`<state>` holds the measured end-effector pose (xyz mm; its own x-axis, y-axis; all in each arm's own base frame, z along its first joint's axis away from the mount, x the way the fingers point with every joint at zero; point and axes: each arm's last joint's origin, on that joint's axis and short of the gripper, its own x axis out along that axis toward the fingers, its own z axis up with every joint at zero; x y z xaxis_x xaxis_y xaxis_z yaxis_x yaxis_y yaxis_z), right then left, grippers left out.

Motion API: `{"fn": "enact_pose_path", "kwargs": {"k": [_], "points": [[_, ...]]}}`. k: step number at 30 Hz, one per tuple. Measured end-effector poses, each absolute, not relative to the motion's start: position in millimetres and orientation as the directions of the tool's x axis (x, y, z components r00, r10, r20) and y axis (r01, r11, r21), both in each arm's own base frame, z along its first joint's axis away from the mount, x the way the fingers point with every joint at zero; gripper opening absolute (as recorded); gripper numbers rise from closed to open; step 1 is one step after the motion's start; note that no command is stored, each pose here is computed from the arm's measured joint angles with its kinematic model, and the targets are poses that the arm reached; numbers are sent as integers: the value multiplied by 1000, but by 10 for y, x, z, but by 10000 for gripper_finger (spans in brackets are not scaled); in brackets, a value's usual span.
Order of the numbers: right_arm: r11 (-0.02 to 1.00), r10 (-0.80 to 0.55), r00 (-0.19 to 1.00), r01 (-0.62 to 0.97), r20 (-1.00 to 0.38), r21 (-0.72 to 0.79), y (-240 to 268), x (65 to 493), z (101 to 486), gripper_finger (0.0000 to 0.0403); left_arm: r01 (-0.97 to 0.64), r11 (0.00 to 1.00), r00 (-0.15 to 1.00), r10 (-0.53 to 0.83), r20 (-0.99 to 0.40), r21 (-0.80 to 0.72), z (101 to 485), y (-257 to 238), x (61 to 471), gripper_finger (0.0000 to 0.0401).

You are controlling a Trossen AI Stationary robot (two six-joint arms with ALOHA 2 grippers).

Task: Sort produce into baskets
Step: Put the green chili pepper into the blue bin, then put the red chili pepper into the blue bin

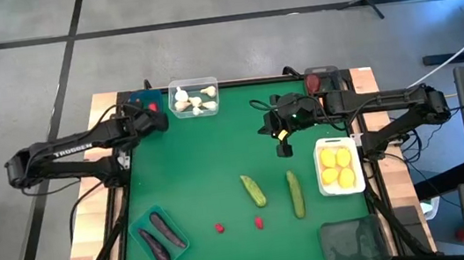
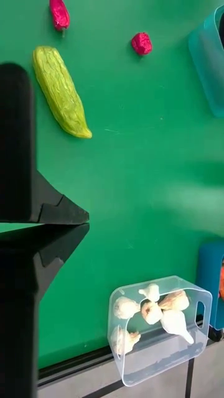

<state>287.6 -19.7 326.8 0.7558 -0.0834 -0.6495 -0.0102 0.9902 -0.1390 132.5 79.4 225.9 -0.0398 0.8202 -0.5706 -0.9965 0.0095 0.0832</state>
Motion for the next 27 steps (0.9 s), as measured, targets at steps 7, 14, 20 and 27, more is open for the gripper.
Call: {"fn": "enact_pose_path", "kwargs": {"k": [7, 14, 20, 27], "points": [[990, -81, 754, -12, -652, -137, -196, 2874, 3265, 1, -992, 24, -51, 825, -563, 126, 2233, 934, 1401, 189], [995, 1, 741, -69, -672, -76, -159, 2859, 3246, 1, -969, 216, 111, 819, -563, 122, 2296, 913, 1532, 205], [989, 27, 744, -118, -667, -92, -32, 2849, 3263, 1, -726, 687, 546, 552, -630, -28, 2365, 667, 1786, 205], [982, 33, 747, -146, -664, -116, 99, 2828, 3284, 1, -134, 972, 802, -9, -597, -195, 2411, 15, 2017, 205]]}}
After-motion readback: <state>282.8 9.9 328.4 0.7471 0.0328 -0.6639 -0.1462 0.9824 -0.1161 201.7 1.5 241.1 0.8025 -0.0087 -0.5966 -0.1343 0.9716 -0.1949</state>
